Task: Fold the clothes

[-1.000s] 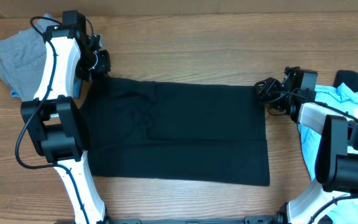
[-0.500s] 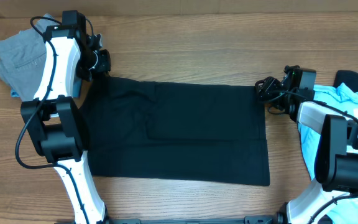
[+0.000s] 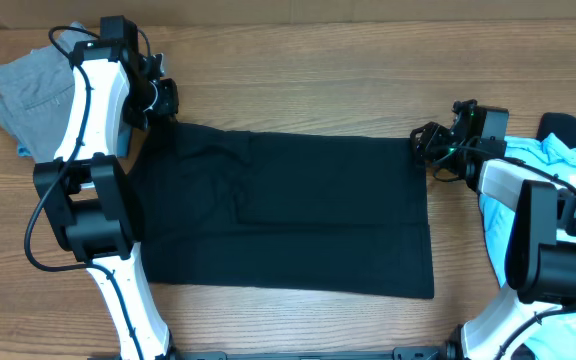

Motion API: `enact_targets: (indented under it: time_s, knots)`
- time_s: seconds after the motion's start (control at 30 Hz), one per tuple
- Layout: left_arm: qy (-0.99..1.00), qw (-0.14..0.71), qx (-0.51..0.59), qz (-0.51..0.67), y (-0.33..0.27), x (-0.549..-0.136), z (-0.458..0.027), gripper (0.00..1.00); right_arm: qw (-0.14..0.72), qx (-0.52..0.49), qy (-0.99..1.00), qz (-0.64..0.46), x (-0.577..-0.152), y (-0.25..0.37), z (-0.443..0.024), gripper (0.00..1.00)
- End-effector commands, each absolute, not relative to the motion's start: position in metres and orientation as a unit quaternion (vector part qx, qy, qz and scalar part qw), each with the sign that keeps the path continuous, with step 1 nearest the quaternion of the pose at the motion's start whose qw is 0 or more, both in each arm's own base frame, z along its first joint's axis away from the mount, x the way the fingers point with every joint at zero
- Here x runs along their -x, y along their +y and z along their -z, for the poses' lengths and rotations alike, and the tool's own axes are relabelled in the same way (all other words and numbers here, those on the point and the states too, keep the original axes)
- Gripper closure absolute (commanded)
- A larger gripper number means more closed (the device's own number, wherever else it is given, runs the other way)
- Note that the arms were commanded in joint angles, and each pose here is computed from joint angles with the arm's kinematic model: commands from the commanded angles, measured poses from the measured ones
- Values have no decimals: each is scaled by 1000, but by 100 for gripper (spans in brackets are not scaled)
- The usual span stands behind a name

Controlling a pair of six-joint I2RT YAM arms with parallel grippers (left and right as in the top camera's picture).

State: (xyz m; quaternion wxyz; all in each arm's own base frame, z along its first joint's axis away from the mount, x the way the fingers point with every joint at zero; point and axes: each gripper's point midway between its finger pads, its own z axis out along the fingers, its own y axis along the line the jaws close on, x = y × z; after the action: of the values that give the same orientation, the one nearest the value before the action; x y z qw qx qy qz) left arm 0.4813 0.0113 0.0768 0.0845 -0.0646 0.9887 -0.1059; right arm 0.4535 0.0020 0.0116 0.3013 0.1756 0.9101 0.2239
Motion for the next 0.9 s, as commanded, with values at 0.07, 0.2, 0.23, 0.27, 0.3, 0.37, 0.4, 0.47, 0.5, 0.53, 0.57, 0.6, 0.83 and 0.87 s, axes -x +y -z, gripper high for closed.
enact_targets:
  time_s: [0.07, 0.2, 0.23, 0.27, 0.3, 0.37, 0.4, 0.47, 0.5, 0.53, 0.57, 0.6, 0.83, 0.87]
  knots:
    - [987, 99, 59, 115, 9, -487, -88, 96, 280, -167, 916, -232, -450, 6, 7, 55]
    - [987, 100, 58, 115, 8, -487, -88, 96, 272, -169, 918, -235, -448, 7, 8, 74]
    - [987, 100, 57, 115, 8, -487, -88, 96, 272, -169, 918, -235, -448, 7, 8, 80]
    - [987, 100, 57, 115, 7, -487, -88, 96, 273, -171, 917, -235, -448, 5, 7, 85]
    - [987, 99, 57, 115, 7, -487, -88, 96, 272, -172, 917, -235, -448, 4, 6, 89]
    - [987, 96, 57, 115, 7, -485, -87, 96, 270, -174, 917, -238, -450, 2, 3, 94]
    - [987, 95, 57, 115, 7, -485, -87, 96, 267, -176, 916, -241, -451, 1, 1, 96]
    - [987, 94, 57, 115, 7, -484, -87, 96, 266, -177, 914, -248, -453, -1, -4, 96]
    - [987, 93, 57, 115, 6, -484, -87, 96, 266, -177, 913, -255, -455, -1, -8, 96]
    - [987, 91, 57, 115, 6, -483, -87, 96, 266, -176, 911, -261, -457, -1, -11, 96]
    - [988, 90, 58, 116, 6, -482, -87, 96, 267, -176, 910, -266, -459, -1, -16, 96]
    - [988, 88, 58, 116, 7, -481, -87, 96, 267, -176, 909, -268, -460, -2, -19, 96]
    - [988, 85, 58, 115, 7, -477, -105, 96, 280, -167, 904, -278, -459, -1, -59, 96]
    - [988, 86, 58, 115, 8, -477, -109, 96, 281, -166, 903, -278, -457, -1, -65, 96]
